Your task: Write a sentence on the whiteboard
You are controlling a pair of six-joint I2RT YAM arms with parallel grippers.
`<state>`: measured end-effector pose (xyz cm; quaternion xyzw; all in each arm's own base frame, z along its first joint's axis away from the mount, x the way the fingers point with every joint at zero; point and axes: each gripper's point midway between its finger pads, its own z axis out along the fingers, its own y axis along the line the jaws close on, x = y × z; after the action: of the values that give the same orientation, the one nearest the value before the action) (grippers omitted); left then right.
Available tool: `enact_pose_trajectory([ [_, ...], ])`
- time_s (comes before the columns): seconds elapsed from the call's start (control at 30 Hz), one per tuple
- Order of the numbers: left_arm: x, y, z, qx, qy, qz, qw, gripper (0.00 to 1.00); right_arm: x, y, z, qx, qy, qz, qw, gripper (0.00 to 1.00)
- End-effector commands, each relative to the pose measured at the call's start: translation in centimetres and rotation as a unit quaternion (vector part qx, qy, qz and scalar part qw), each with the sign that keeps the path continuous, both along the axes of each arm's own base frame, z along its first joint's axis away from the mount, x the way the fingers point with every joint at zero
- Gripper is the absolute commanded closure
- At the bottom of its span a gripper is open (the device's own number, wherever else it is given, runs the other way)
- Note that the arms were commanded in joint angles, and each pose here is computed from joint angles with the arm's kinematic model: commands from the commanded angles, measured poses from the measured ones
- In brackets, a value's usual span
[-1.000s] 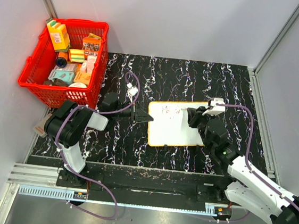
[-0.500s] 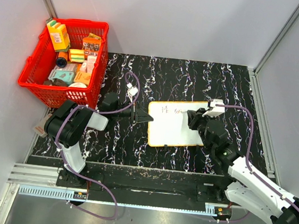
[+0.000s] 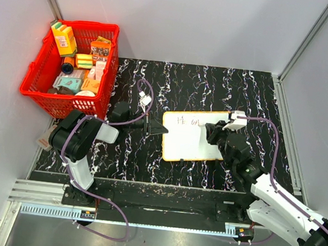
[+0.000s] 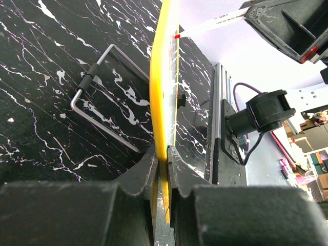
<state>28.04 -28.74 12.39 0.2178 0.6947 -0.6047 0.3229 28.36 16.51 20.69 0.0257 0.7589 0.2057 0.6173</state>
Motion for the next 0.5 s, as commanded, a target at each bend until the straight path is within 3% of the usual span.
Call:
enact_pose_trajectory([
  [0.0, -0.2, -0.2, 1.2, -0.015, -0.061, -0.016, 0.998, 1.00, 0.8, -0.3, 1.5, 0.002, -0.015, -0.016, 1.000, 1.00],
  [0.47, -0.2, -0.2, 1.3, -0.016, -0.062, -0.016, 0.998, 1.00, 1.7, -0.5, 3.2, 0.006, -0.040, -0.035, 0.999, 1.00],
])
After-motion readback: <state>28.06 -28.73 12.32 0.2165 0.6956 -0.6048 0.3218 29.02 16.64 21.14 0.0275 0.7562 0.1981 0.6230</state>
